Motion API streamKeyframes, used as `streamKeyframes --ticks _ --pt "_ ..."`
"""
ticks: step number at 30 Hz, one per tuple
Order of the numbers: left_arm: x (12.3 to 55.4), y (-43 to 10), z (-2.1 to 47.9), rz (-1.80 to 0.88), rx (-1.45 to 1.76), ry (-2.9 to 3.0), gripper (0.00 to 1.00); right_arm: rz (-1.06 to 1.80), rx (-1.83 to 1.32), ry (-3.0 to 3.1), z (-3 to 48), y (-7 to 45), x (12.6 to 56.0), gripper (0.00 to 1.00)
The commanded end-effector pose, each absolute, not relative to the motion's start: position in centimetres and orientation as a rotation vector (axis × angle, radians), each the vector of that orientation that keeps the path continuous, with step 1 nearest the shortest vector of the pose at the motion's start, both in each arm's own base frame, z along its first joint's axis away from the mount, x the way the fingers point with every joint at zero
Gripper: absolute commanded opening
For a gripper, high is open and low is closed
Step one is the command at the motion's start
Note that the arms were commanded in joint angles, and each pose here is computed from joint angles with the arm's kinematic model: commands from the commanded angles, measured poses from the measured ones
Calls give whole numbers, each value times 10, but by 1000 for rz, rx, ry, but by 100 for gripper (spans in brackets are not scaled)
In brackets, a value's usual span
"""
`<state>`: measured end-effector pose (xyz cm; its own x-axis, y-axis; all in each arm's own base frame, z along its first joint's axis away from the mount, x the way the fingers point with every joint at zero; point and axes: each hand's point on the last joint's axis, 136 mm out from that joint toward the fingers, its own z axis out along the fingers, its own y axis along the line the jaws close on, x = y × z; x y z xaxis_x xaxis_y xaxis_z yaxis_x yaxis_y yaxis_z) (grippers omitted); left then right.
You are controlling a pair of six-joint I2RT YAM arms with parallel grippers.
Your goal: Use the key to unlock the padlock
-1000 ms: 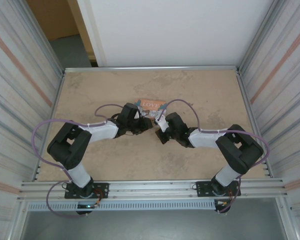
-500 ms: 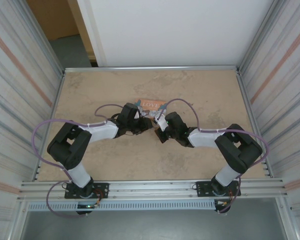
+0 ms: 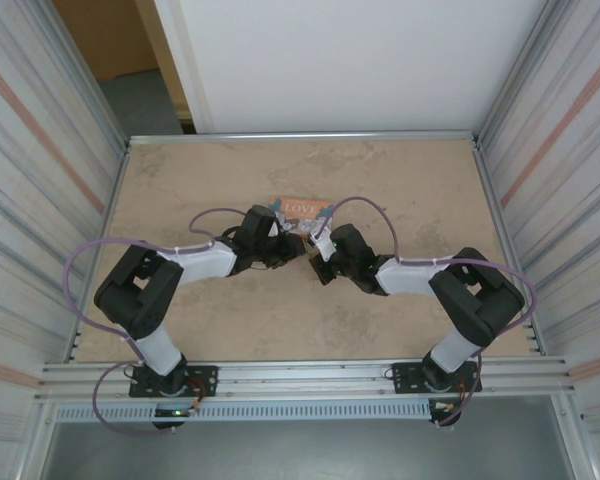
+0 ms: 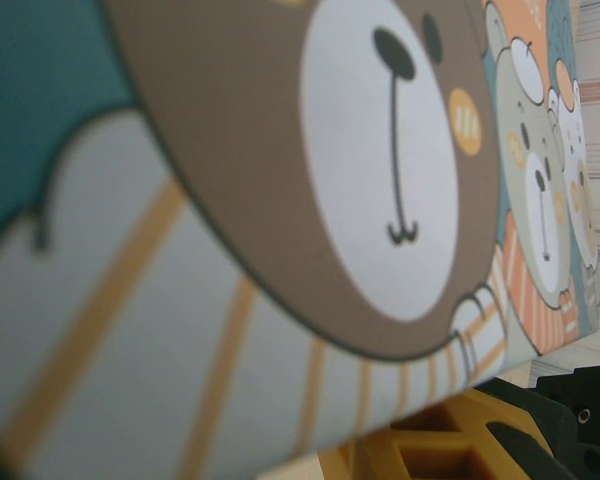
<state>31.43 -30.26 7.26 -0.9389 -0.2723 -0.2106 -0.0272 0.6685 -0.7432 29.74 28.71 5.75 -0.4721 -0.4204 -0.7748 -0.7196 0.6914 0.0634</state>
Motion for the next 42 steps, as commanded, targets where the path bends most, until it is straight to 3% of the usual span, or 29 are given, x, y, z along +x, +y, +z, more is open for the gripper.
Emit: streamKeyframes --ticks 1,42 --pt "318 -321 107 -1269 -181 2499 13 536 -811 2056 72 297 307 0" --pt "312 -331 116 -1337 -133 2513 13 753 -805 1861 104 307 320 0"
